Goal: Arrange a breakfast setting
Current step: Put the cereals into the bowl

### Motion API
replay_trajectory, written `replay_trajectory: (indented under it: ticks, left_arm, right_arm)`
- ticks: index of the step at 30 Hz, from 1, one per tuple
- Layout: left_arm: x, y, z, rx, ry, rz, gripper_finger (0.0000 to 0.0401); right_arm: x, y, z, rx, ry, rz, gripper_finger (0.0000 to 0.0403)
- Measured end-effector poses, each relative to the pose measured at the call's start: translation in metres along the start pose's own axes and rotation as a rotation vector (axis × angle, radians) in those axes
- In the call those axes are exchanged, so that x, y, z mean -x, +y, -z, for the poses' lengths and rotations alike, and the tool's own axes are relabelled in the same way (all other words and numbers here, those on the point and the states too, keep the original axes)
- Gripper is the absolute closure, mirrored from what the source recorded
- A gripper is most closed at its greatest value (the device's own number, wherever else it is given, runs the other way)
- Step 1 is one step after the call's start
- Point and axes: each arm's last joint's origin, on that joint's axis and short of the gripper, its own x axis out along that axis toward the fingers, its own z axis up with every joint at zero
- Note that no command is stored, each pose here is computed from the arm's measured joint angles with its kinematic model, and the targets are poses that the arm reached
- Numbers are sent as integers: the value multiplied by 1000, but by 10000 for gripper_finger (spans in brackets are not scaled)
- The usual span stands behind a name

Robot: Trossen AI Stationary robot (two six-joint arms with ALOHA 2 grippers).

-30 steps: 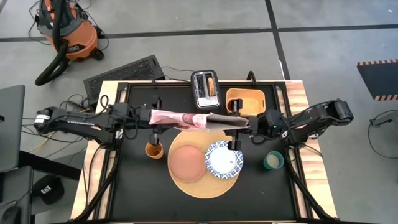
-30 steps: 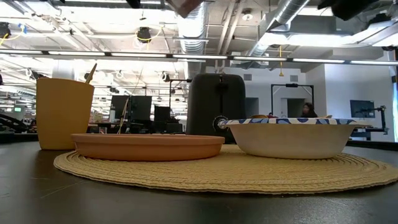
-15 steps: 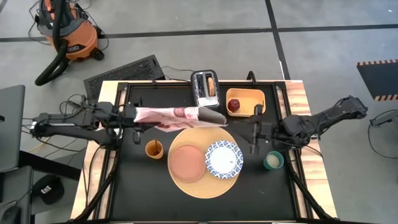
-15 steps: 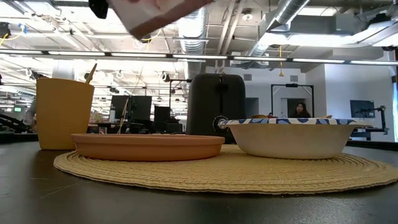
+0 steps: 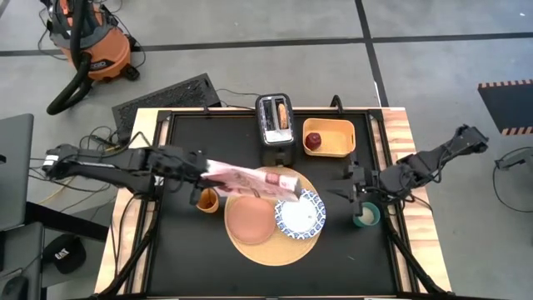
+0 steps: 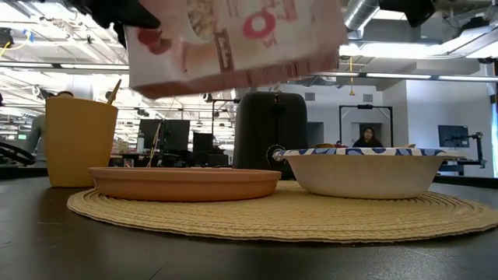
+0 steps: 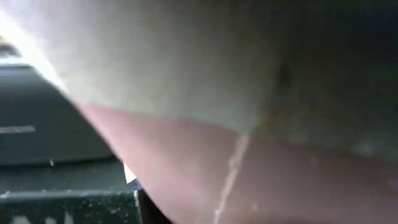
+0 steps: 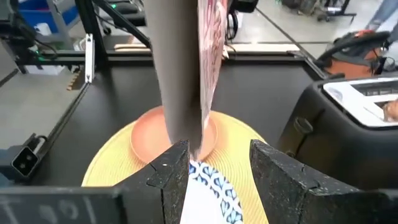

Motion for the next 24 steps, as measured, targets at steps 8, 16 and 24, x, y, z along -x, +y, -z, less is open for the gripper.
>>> replay_trajectory:
  ticks: [8,16,24]
  left_arm:
    - [-19,-7,-37,-2,210,-14,284]
    - [-27,-11,-76,-2,353,-29,284]
    - [-40,-12,-90,-4,450,-41,284]
  right_arm:
    - [0,0,2,-3,15,13,209]
    - [0,0,4,-2,29,16,209]
    - [0,0,6,-16,48,21,209]
